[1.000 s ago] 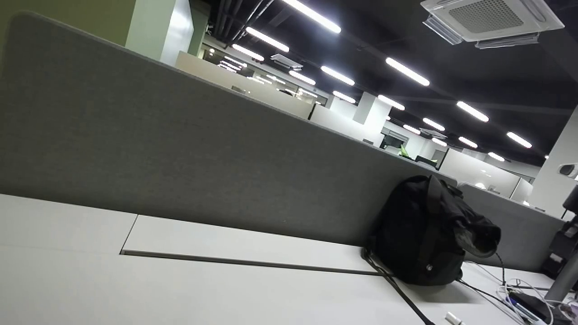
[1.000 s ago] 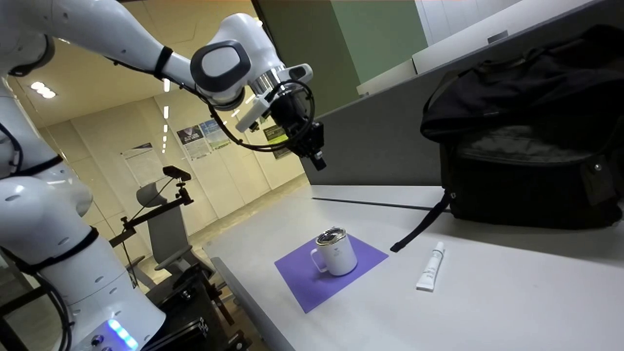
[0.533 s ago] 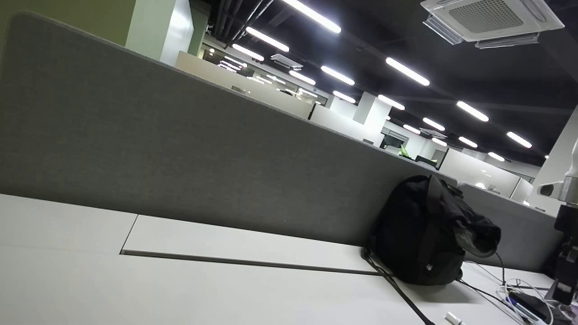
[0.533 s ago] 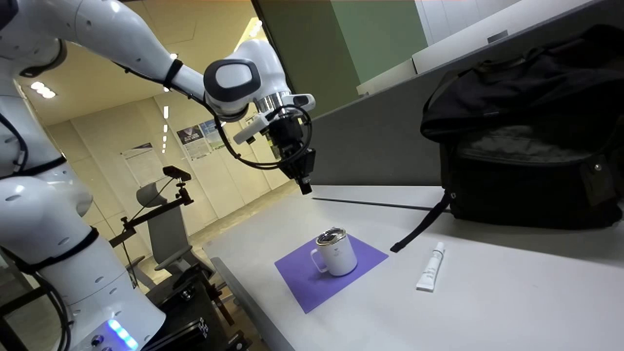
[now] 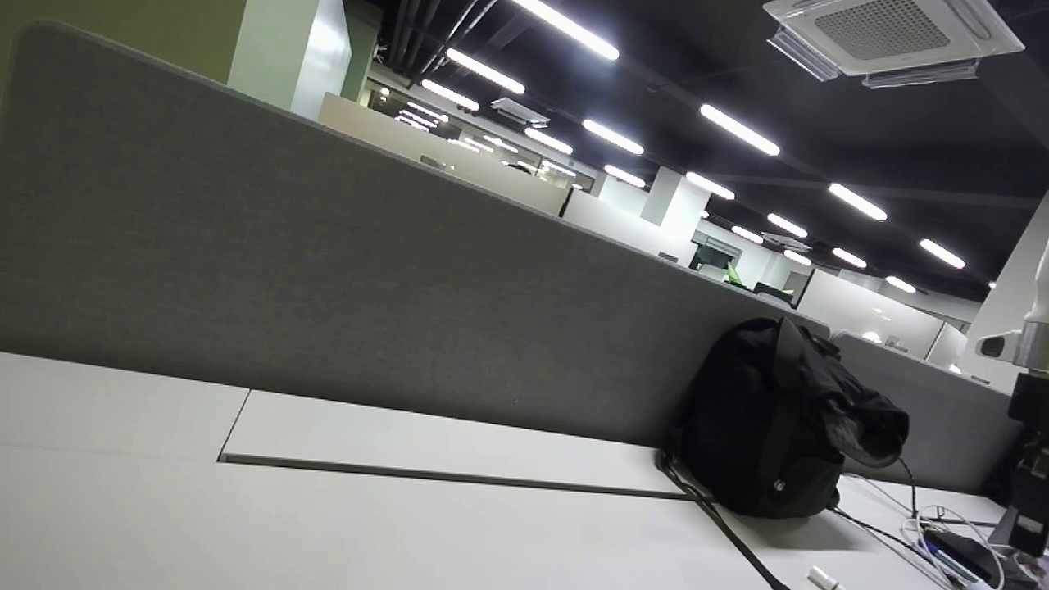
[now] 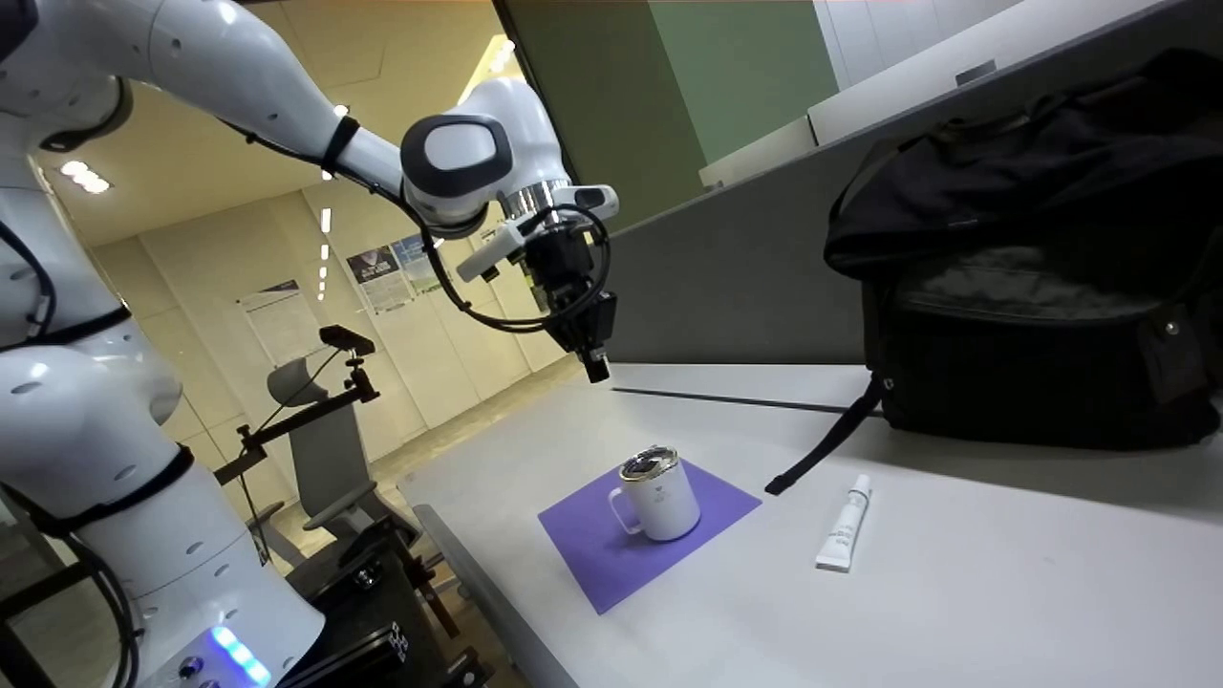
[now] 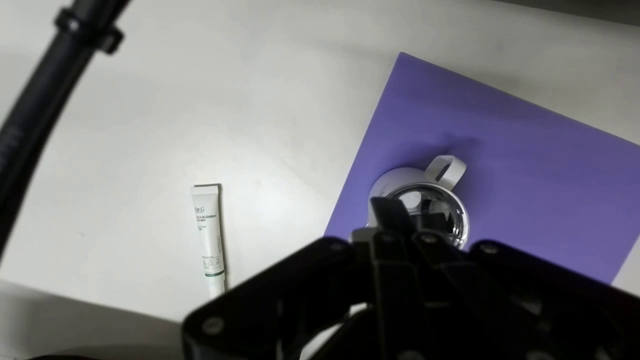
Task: Close the lid of the cup
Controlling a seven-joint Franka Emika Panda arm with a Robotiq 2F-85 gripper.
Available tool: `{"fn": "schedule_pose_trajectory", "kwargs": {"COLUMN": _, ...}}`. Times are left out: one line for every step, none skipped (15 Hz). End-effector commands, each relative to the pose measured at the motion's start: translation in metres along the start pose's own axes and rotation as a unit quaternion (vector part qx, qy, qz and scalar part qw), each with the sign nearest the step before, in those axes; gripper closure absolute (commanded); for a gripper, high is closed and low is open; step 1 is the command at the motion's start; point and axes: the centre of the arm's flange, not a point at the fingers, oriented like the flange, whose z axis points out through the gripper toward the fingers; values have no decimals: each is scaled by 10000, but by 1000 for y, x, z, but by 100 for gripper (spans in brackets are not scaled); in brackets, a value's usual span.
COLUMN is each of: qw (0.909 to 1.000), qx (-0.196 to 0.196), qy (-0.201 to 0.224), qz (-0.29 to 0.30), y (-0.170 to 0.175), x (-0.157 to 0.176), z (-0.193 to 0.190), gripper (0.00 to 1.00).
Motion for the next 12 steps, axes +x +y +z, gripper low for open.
{"fn": "schedule_pose_trajectory", "kwargs": {"qw": 10000, "qx": 0, "qy": 0, "qz": 2, "y": 0, "x": 0, "z": 0, "gripper": 99}}
{"fn": "schedule_pose_trajectory", "kwargs": {"qw": 10000, "qx": -1, "qy": -1, "qz": 4, "y": 0, "x": 0, "z": 0, "gripper": 99}}
{"fn": "schedule_pose_trajectory", "kwargs": {"qw": 10000, "qx": -1, "qy": -1, "qz": 7, "y": 0, "x": 0, "z": 0, "gripper": 99}}
{"fn": "schedule_pose_trajectory", "kwargs": {"qw": 10000, "qx": -1, "qy": -1, "qz": 8, "y": 0, "x": 0, "z": 0, "gripper": 99}}
{"fn": "schedule_pose_trajectory", "kwargs": {"qw": 10000, "qx": -2, "qy": -1, "qz": 9, "y": 0, "x": 0, "z": 0, "gripper": 99}}
{"fn": "schedule_pose_trajectory", "kwargs": {"qw": 10000, "qx": -2, "qy": -1, "qz": 11, "y": 0, "x": 0, "z": 0, "gripper": 100}}
{"fn": "schedule_pose_trajectory", "kwargs": {"qw": 9999, "qx": -46, "qy": 86, "qz": 40, "y": -2, "x": 5, "z": 7, "gripper": 100}}
{"fn": "schedule_pose_trajectory", "kwargs": {"qw": 9999, "qx": -37, "qy": 107, "qz": 56, "y": -3, "x": 9, "z": 12, "gripper": 100}}
{"fn": "schedule_pose_trajectory", "kwargs": {"qw": 9999, "qx": 15, "qy": 127, "qz": -17, "y": -4, "x": 14, "z": 15, "gripper": 100}}
{"fn": "schedule_pose_trajectory", "kwargs": {"qw": 9999, "qx": 13, "qy": 171, "qz": -6, "y": -6, "x": 18, "z": 19, "gripper": 100}}
{"fn": "schedule_pose_trajectory", "kwargs": {"qw": 9998, "qx": 25, "qy": 193, "qz": -25, "y": -7, "x": 21, "z": 24, "gripper": 100}}
{"fn": "schedule_pose_trajectory", "kwargs": {"qw": 9998, "qx": 43, "qy": 210, "qz": -37, "y": -8, "x": 26, "z": 32, "gripper": 100}}
